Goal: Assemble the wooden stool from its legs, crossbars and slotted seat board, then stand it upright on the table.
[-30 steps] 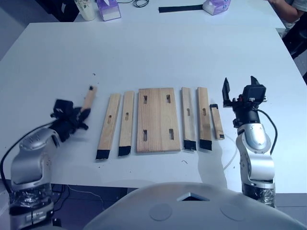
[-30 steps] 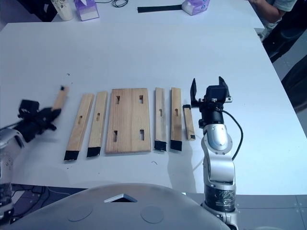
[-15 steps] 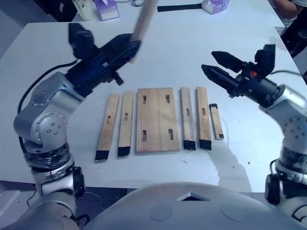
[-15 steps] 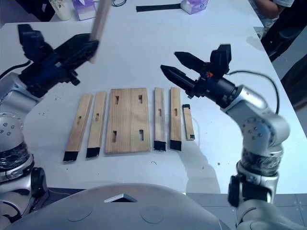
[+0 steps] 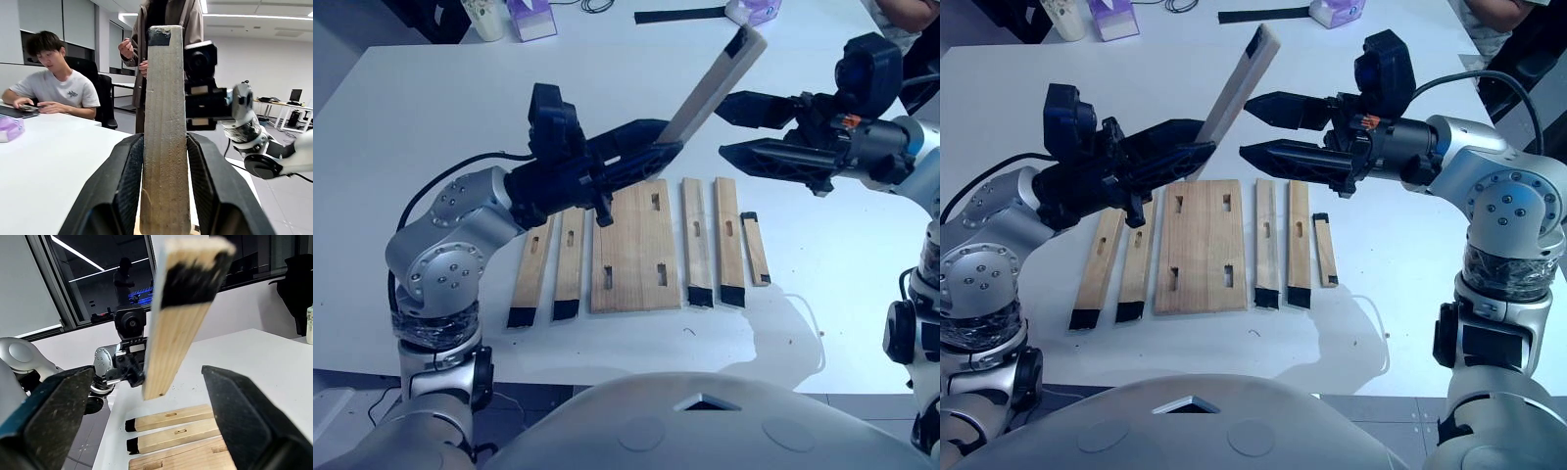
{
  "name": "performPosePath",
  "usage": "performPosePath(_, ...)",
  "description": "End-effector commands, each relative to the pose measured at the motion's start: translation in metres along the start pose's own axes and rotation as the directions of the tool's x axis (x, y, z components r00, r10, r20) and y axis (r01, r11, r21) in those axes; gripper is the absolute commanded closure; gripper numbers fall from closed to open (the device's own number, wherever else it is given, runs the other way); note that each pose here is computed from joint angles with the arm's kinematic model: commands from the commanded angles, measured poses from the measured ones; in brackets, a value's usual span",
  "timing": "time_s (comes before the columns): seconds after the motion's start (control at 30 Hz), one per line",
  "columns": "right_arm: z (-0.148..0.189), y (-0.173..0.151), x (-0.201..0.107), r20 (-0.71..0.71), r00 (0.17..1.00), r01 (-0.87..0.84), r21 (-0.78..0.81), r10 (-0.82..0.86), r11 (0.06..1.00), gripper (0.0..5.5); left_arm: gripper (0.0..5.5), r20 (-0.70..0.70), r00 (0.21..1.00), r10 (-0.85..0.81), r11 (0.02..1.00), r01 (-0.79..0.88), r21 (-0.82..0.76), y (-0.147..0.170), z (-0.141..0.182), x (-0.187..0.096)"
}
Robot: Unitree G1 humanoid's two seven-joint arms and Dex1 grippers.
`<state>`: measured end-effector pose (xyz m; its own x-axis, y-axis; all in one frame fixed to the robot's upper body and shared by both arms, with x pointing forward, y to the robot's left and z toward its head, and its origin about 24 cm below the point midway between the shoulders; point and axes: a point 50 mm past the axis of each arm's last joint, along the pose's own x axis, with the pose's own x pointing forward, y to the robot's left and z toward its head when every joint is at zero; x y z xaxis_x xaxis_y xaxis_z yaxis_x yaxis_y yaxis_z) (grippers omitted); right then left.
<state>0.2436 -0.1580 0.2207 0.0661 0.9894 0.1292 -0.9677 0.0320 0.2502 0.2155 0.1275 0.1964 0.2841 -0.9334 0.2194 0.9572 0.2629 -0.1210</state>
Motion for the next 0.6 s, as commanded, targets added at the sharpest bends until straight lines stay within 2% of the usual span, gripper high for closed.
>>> performPosePath(0.03, 0.0, 0.003, 0.004, -0.018, 1.0, -0.014, -0.022, 0.013, 1.0, 1.47, 4.16, -0.023, 0.999, -0.027, 1.0, 0.027, -0.001, -0.004, -0.001, -0.001)
performPosePath(0.37, -0.008, 0.011, 0.012, -0.053, 0.996, -0.068, -0.009, 0.068, 0.998, 1.47, 4.16, -0.065, 0.995, -0.081, 0.996, 0.078, -0.043, -0.016, -0.012, 0.0)
performPosePath(0.6, -0.013, 0.012, 0.013, -0.097, 0.993, -0.068, -0.019, 0.066, 0.998, 2.54, 4.16, -0.07, 0.995, -0.068, 0.997, 0.064, -0.052, -0.013, -0.012, -0.001)
